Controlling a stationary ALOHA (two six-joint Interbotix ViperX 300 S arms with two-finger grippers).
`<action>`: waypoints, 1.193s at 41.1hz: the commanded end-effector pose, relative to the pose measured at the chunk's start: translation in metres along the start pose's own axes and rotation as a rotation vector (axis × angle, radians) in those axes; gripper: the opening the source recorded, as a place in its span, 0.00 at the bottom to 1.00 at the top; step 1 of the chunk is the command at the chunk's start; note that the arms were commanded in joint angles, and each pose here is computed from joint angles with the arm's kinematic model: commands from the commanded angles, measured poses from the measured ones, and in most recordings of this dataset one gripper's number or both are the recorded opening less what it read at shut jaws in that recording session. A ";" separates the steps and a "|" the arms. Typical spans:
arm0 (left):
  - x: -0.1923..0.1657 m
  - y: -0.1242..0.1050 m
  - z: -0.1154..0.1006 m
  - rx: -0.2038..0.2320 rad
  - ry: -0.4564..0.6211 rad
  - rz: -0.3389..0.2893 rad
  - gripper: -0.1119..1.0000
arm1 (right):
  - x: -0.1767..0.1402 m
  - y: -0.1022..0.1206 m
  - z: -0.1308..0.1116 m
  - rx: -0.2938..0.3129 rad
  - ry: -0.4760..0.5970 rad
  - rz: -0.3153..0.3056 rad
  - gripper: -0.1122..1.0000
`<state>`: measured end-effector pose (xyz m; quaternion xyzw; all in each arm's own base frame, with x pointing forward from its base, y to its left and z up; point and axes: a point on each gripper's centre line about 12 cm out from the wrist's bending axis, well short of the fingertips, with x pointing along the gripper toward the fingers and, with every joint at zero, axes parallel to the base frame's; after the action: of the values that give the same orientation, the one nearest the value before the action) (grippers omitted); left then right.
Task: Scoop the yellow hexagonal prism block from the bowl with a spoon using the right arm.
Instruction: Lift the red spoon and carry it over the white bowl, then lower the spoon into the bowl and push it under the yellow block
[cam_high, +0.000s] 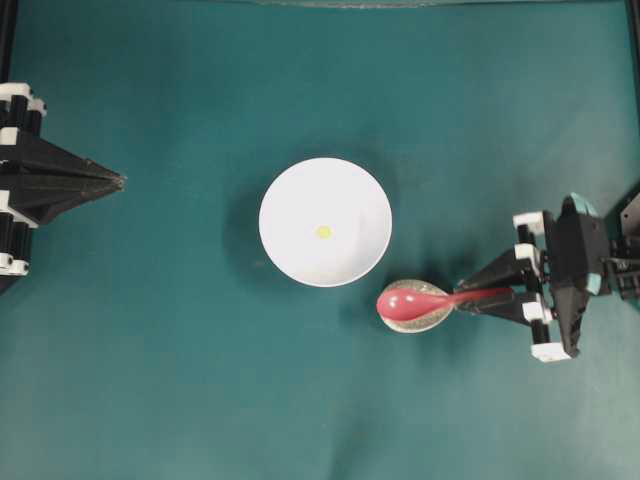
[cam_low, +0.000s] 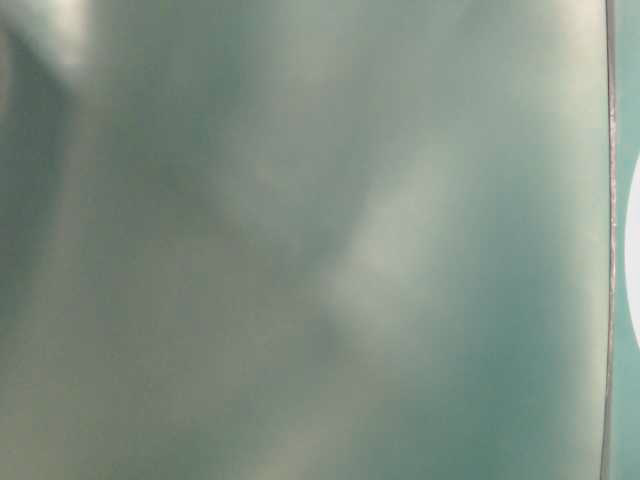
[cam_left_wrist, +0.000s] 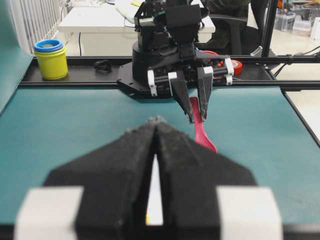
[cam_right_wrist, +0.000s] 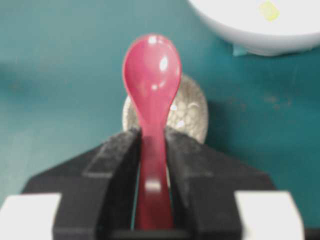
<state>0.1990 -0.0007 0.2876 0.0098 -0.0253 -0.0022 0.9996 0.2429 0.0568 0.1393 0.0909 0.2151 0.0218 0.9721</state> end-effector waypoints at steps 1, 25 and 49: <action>0.002 0.000 0.006 0.000 -0.015 0.000 0.10 | -0.001 0.000 0.026 0.009 -0.007 0.005 0.31; 0.003 0.000 0.007 0.000 -0.020 -0.002 0.10 | 0.019 -0.051 0.111 -0.018 0.235 -0.083 0.31; 0.003 0.000 0.007 -0.002 -0.022 -0.002 0.10 | 0.072 -0.073 0.124 -0.073 0.575 -0.073 0.31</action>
<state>0.1990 -0.0006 0.2876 0.0083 -0.0253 -0.0020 0.9996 0.3533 -0.0276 0.1921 0.0424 0.4917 0.0191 0.8695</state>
